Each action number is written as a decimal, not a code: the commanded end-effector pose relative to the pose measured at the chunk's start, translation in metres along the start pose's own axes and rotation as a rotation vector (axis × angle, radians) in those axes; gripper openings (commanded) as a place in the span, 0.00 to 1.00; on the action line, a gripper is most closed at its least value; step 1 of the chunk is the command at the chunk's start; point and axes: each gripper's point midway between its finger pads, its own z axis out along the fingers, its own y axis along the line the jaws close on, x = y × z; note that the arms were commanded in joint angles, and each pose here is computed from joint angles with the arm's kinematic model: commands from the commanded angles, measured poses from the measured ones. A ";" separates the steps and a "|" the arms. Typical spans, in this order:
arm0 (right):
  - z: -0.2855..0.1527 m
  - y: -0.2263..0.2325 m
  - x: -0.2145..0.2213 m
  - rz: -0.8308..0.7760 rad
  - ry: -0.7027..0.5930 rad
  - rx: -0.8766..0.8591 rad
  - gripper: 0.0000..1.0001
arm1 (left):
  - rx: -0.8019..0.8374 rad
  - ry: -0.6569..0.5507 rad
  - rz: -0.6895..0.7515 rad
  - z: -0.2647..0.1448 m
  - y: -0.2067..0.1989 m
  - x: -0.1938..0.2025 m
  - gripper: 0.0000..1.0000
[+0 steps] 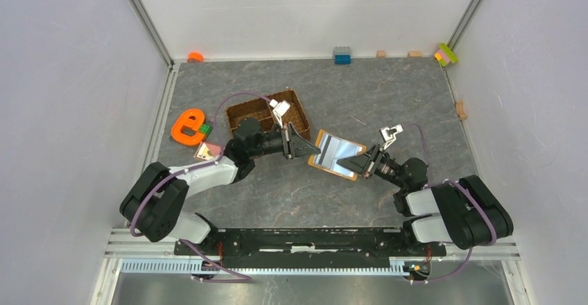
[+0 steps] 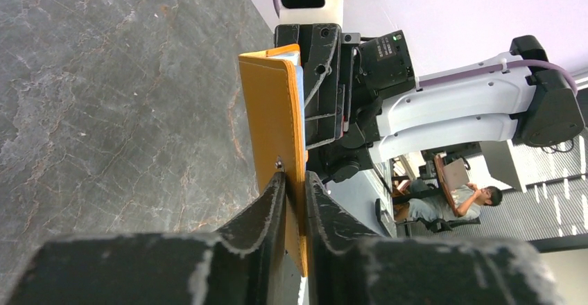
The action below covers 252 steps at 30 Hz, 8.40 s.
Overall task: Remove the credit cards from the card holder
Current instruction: Remove the credit card from the card holder.
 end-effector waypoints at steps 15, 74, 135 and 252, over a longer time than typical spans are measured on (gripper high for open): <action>-0.007 0.081 -0.017 -0.385 -0.106 -0.322 0.05 | 0.128 0.002 0.003 0.004 -0.021 -0.003 0.06; -0.051 0.023 -0.095 -0.674 -0.541 0.263 0.96 | -0.049 -0.465 0.336 -0.074 -0.038 -0.050 0.02; 0.020 0.060 0.003 -0.512 -0.063 -0.159 0.46 | -0.010 -0.109 0.201 -0.004 -0.028 -0.008 0.02; 0.017 0.042 -0.005 -0.392 -0.079 -0.102 0.49 | 0.265 -0.033 0.215 0.002 -0.071 0.013 0.02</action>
